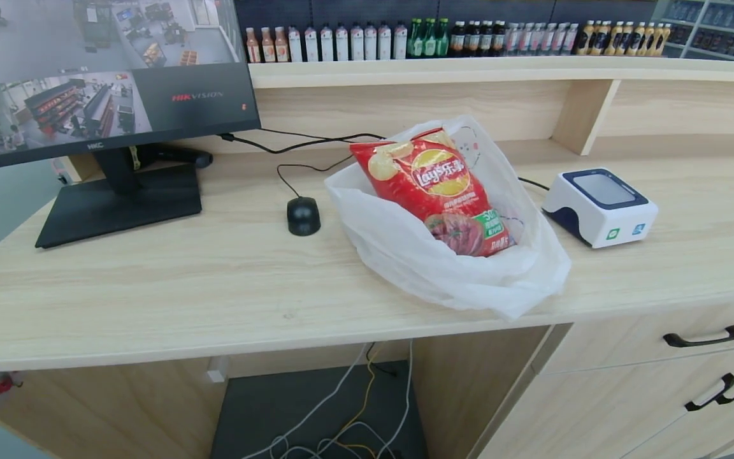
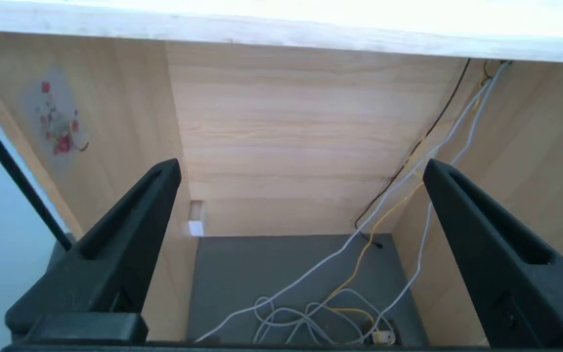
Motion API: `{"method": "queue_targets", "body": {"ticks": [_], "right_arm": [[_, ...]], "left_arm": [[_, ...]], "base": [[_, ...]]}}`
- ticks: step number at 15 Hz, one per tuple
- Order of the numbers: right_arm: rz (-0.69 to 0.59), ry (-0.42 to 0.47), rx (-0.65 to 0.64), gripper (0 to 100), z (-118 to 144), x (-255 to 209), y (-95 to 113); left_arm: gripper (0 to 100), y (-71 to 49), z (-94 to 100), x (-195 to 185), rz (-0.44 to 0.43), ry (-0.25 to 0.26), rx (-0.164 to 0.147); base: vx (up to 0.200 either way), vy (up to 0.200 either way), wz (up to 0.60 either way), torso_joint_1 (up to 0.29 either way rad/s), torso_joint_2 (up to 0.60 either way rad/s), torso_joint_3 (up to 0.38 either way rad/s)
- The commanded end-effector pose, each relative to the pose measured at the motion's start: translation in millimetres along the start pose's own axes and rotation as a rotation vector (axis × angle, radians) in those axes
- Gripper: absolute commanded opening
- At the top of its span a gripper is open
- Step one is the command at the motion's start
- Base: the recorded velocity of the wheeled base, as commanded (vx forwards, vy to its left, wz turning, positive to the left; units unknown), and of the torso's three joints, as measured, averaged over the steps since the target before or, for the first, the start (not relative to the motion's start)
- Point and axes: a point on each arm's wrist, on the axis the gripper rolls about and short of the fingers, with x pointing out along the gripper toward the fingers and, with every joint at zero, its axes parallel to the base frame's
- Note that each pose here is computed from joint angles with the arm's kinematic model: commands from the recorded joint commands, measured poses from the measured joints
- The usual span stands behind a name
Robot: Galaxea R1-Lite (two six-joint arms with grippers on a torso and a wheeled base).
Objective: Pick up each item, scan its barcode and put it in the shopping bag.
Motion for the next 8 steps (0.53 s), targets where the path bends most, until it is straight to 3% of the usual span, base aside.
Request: {"method": "queue_targets", "body": {"ticks": [1, 3, 8], "right_arm": [[0.001, 0.001, 0.0, 100, 0.0, 0.1, 0.0], [0.001, 0.001, 0.001, 100, 0.0, 0.1, 0.0], [0.001, 0.001, 0.001, 100, 0.0, 0.1, 0.0]], "left_arm": [[100, 0.0, 0.0, 0.0, -0.001, 0.0, 0.001], [100, 0.0, 0.0, 0.0, 0.0, 0.0, -0.003], [100, 0.0, 0.0, 0.0, 0.0, 0.0, -0.001]], "base": [[0.0, 0.0, 0.0, 0.0, 0.0, 0.0], [0.0, 0.0, 0.0, 0.0, 0.0, 0.0], [0.0, -0.2, 0.0, 0.001, 0.0, 0.003]]}}
